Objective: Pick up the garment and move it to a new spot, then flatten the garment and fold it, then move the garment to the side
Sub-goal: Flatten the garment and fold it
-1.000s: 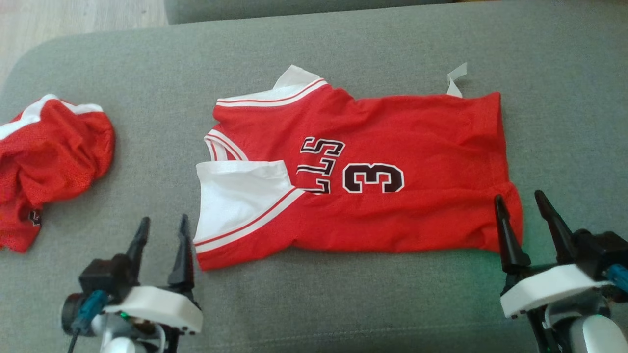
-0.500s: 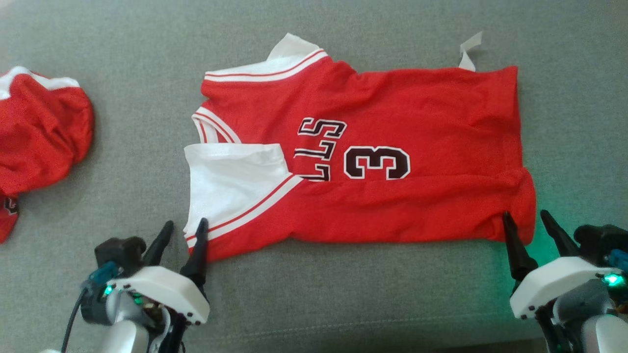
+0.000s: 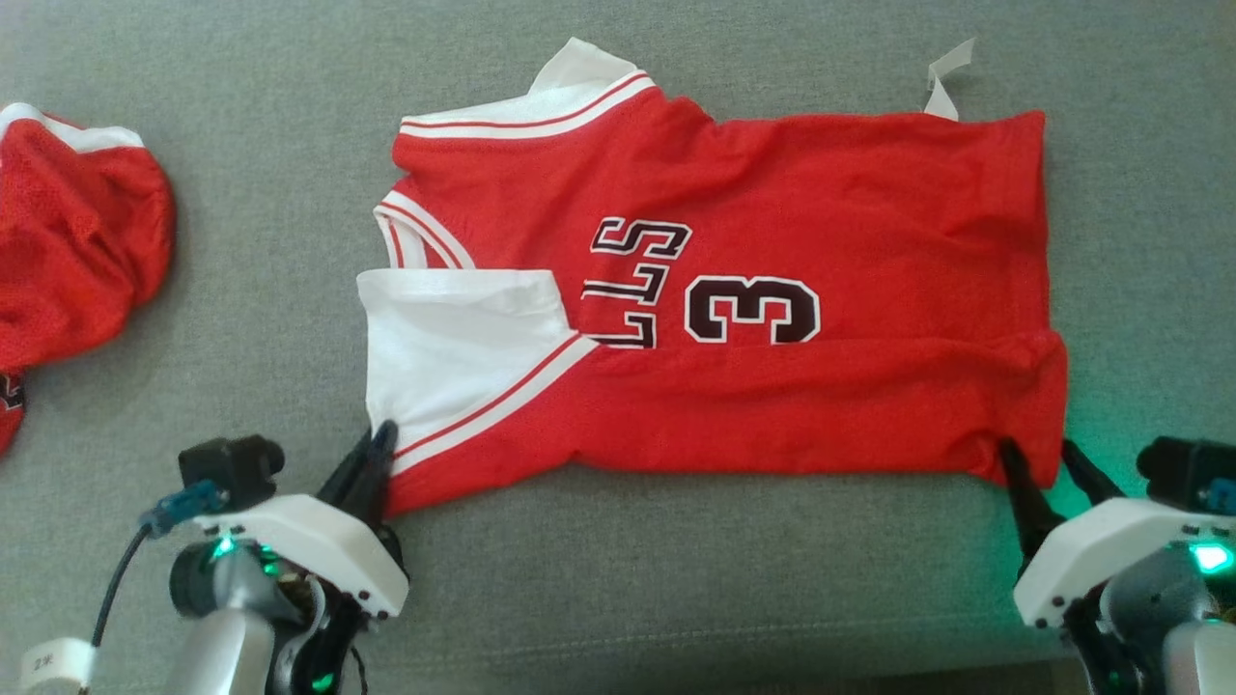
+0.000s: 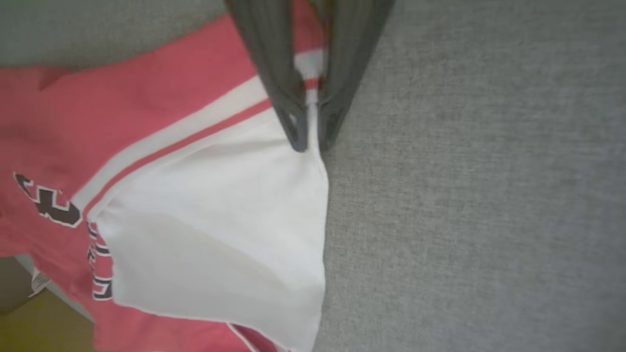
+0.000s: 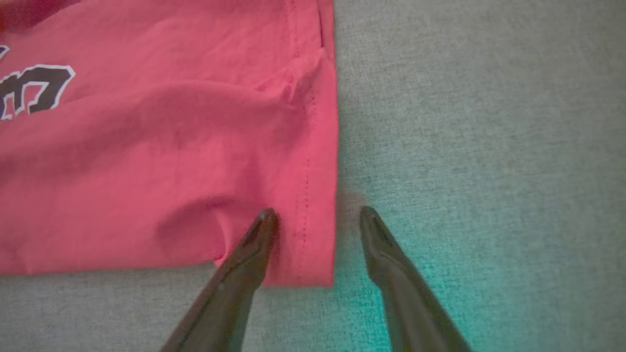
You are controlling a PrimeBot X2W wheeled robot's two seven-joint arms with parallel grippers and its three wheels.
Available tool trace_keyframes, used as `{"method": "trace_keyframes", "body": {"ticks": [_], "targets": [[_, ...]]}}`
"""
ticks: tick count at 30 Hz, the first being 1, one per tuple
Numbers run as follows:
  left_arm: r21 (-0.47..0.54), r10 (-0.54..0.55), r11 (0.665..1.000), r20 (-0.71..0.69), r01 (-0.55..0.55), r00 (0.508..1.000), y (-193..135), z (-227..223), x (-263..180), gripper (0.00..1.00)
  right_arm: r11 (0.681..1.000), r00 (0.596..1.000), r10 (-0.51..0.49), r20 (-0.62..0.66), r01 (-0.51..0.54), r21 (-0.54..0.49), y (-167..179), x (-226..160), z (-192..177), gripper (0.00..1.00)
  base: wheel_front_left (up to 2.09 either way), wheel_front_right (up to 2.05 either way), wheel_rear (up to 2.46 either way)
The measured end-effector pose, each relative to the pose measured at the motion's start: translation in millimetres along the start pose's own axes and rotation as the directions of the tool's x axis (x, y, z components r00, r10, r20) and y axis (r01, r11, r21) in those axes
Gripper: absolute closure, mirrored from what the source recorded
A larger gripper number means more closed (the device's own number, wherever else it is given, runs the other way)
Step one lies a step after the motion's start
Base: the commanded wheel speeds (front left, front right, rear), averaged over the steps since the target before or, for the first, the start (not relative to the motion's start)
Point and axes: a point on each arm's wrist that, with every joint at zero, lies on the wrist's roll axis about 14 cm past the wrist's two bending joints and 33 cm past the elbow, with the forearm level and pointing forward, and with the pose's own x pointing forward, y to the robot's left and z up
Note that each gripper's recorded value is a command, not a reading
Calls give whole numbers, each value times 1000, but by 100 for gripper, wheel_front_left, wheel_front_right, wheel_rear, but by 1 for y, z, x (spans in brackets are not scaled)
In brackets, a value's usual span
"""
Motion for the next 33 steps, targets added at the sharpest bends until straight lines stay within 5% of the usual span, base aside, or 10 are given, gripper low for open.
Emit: {"method": "trace_keyframes", "body": {"ticks": [1, 2, 3, 20, 33], "targets": [[-12, -9, 1000, -7, 9, 1000, -1, -1, 0, 100, 1000, 1000, 3, -4, -3, 5, 1, 1, 1, 31, 0, 0, 0], [-14, -11, 1000, -11, 11, 1000, -1, -1, 0, 100, 1000, 1000, 7, -4, -7, 11, 1, 2, 2, 73, 0, 0, 0], [-11, -14, 1000, -10, 14, 1000, -1, -1, 0, 100, 1000, 1000, 10, 0, -10, 12, 2, 4, 5, 100, 0, 0, 0], [14, 5, 1000, 36, -5, 999, 1, 7, -17, 100, 1000, 999, 13, 47, -14, 23, 2, -1, 18, 100, 0, 0, 0], [23, 72, 997, 25, -73, 997, 16, -1, -56, 100, 998, 1000, -6, 9, 6, 61, -10, -33, -4, 100, 0, 0, 0]]}}
